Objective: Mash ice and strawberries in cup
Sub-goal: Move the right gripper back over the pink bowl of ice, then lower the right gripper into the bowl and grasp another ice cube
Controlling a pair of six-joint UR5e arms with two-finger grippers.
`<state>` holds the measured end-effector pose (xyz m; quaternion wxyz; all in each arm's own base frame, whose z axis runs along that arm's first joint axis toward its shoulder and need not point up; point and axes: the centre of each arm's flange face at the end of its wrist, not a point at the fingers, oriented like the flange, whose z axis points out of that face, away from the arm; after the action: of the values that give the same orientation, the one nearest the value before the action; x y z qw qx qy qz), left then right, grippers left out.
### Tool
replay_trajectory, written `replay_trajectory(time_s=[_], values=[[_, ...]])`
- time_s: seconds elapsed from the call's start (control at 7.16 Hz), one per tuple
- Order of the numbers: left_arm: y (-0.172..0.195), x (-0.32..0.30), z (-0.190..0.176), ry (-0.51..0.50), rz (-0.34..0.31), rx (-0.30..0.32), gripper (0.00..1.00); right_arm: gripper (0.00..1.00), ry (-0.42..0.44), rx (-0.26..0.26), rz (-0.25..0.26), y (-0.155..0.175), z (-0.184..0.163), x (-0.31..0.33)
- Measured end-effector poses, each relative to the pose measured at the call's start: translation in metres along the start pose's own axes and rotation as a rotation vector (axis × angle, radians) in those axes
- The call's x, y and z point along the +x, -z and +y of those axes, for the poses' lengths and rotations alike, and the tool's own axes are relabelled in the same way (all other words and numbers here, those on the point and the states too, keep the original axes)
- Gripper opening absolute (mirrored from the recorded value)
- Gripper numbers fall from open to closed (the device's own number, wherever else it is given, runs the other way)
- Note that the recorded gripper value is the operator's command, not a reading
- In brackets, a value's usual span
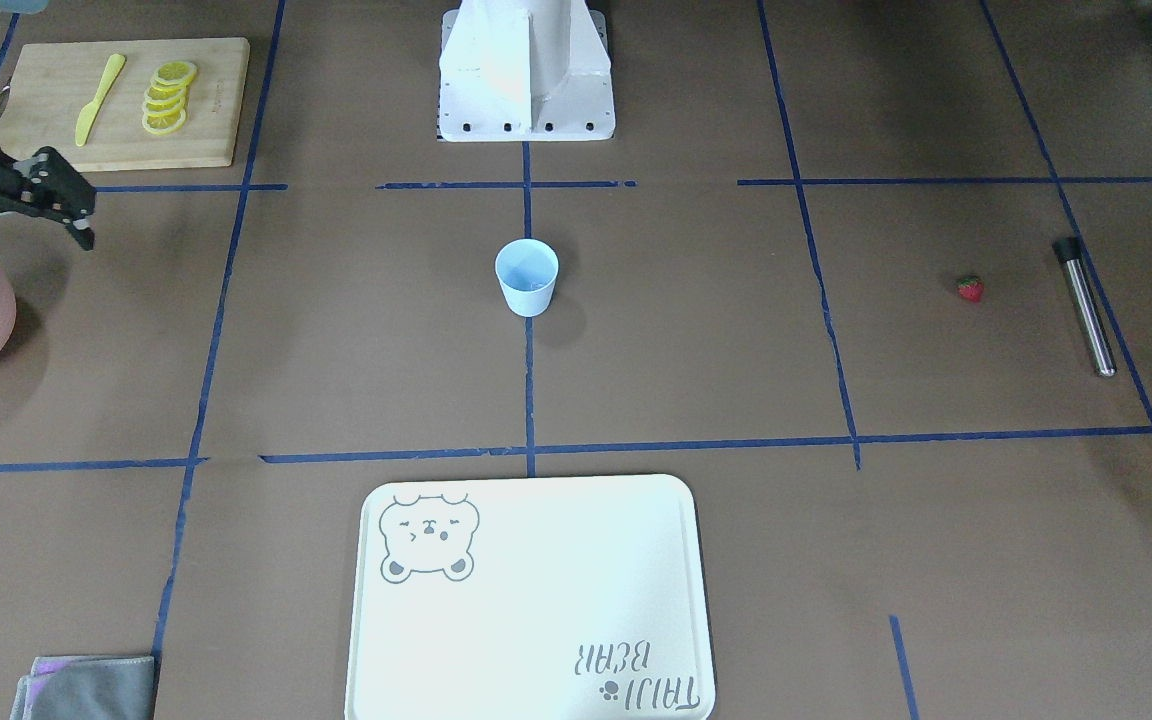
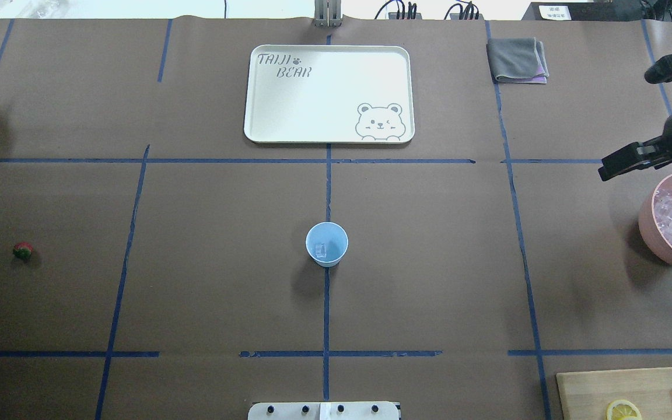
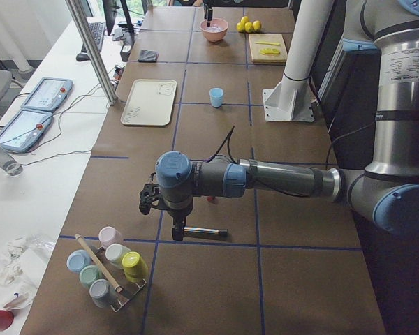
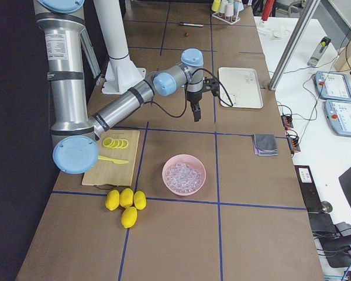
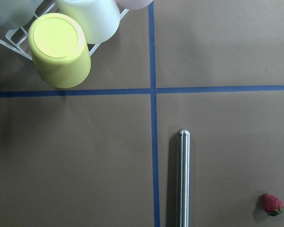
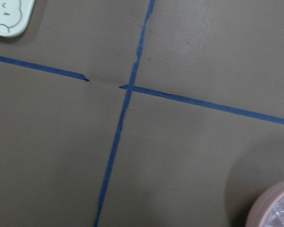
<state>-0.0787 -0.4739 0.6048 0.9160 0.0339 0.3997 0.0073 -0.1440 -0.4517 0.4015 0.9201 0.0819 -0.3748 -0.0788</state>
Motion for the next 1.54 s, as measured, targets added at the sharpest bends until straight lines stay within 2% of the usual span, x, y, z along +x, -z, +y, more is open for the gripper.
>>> replay_trajectory(time_s=[0.42, 0.7, 1.12, 1.54], values=[[0.003, 0.004, 0.000, -0.006, 0.000, 0.006, 1.00, 0.75, -0.090, -0.080, 0.009, -0.027, 0.013, 0.076], [0.006, 0.006, 0.000, -0.011, 0.000, 0.011, 1.00, 0.66, -0.148, -0.130, 0.020, -0.048, 0.020, 0.104], [0.011, 0.011, 0.000, -0.018, -0.001, 0.019, 1.00, 0.58, -0.212, -0.189, 0.042, -0.073, 0.036, 0.135], [0.014, 0.014, 0.001, -0.016, -0.001, 0.025, 1.00, 0.59, -0.255, -0.237, 0.060, -0.095, 0.046, 0.158]])
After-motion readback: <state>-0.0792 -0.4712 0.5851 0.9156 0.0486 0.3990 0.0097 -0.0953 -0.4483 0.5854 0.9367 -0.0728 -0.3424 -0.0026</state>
